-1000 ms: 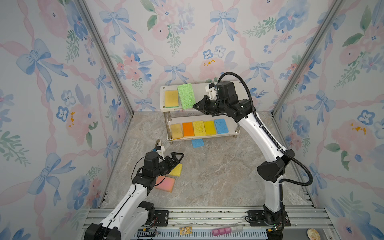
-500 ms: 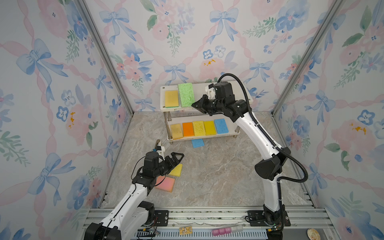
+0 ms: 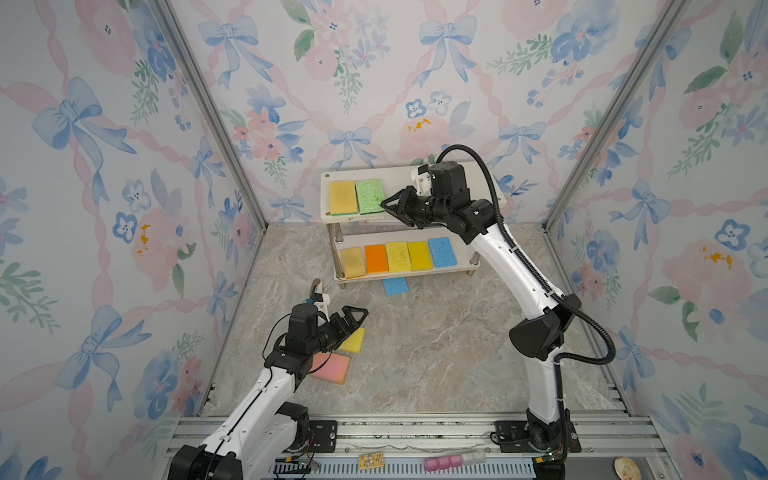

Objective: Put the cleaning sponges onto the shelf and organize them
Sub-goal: 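Lower the green sponge beside the yellow sponge on top shelf and release, then withdraw the right gripper from the shelf while the left gripper moves toward the blue sponge, then grasp the blue sponge under the shelf with the left gripper and pull it out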

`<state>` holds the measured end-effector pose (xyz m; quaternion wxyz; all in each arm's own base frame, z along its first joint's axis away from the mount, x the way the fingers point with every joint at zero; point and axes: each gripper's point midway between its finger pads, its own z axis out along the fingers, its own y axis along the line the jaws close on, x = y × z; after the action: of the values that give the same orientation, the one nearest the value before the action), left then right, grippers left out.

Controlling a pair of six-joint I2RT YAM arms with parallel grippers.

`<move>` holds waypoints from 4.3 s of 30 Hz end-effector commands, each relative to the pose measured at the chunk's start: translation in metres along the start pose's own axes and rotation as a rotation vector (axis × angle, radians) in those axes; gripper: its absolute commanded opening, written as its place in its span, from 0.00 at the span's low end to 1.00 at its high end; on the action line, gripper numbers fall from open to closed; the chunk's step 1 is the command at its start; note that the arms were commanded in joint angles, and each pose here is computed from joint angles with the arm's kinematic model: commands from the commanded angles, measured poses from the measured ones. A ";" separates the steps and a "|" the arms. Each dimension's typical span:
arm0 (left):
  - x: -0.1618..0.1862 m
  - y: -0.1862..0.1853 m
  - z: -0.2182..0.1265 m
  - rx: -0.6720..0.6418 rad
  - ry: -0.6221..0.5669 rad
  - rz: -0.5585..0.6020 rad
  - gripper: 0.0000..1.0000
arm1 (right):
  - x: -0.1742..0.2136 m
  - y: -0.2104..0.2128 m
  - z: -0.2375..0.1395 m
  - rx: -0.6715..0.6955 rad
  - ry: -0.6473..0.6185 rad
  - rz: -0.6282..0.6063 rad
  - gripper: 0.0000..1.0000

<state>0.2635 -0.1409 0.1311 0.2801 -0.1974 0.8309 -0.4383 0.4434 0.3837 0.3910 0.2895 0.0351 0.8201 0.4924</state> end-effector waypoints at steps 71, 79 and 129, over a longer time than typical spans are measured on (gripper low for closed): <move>-0.036 0.033 0.195 -0.337 -0.031 0.186 0.48 | 0.140 -0.195 -0.194 0.408 0.025 0.107 0.57; -0.042 0.038 0.202 -0.390 -0.049 0.195 0.44 | 0.141 -0.196 -0.197 0.418 0.023 0.106 0.57; 0.079 -0.096 0.123 0.051 0.353 0.206 0.00 | 0.194 -0.242 -0.108 0.372 0.252 0.189 0.62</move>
<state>0.2892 -0.3079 0.1131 0.1739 -0.0259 0.8816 -0.4379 0.2827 0.2379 0.1440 0.1282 0.1032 0.9223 0.3497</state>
